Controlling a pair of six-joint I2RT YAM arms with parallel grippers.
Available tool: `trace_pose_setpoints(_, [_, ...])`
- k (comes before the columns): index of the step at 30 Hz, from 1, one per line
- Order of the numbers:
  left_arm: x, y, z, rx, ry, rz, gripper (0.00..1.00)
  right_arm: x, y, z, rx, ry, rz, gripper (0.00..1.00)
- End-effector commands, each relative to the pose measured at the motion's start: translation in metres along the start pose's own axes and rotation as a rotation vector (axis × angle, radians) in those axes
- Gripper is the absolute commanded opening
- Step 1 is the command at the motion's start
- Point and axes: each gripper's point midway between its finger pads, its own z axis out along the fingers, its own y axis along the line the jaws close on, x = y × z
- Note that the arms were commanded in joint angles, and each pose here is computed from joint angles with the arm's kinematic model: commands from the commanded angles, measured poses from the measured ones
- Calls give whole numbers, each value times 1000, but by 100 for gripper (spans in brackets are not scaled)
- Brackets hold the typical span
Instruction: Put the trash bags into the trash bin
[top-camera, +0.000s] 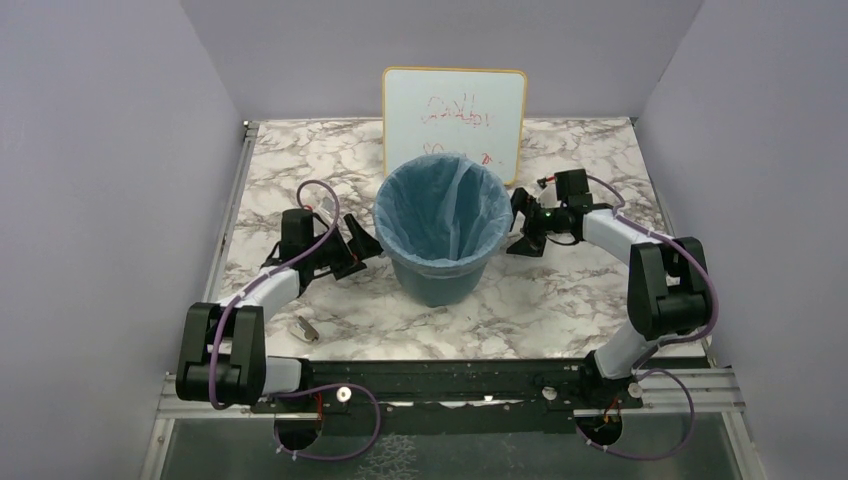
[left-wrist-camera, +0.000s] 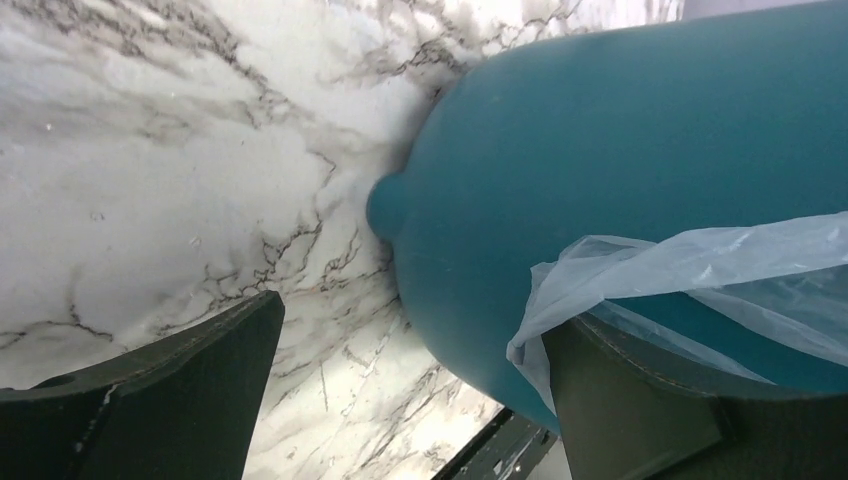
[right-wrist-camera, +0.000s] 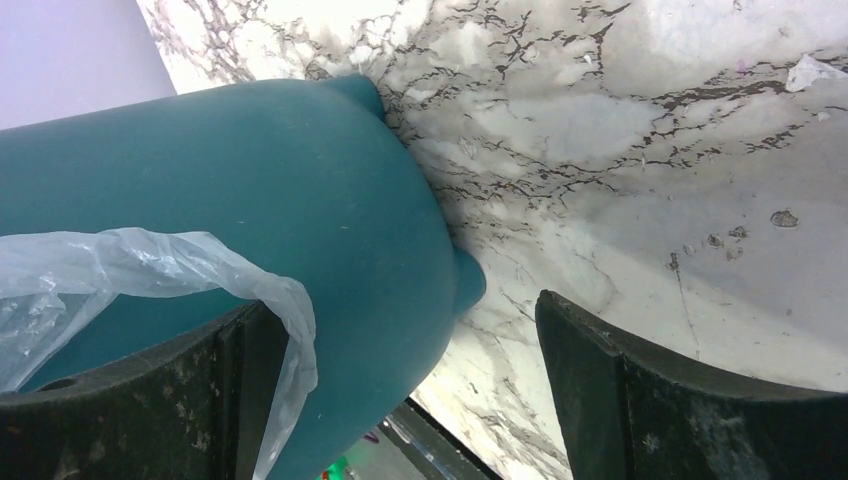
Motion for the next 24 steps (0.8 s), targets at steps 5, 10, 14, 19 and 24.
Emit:
trace_pose_setpoints(5, [6, 5, 2, -21, -8, 5, 97, -8, 1, -11, 67, -56, -41, 98])
trace_pose_setpoints(10, [-12, -14, -6, 8, -55, 55, 99, -11, 16, -18, -2, -107, -89, 98])
trace_pose_setpoints(14, [-20, -24, -12, 8, -80, 95, 99, -1, 4, -8, 1, -53, -54, 97])
trace_pose_setpoints(19, [-30, -31, -20, 2, -131, 127, 99, 15, -3, 4, -26, 48, -6, 96])
trace_pose_setpoints(24, [-34, -25, -29, -75, -160, 132, 99, -4, 1, -8, 38, -57, -33, 96])
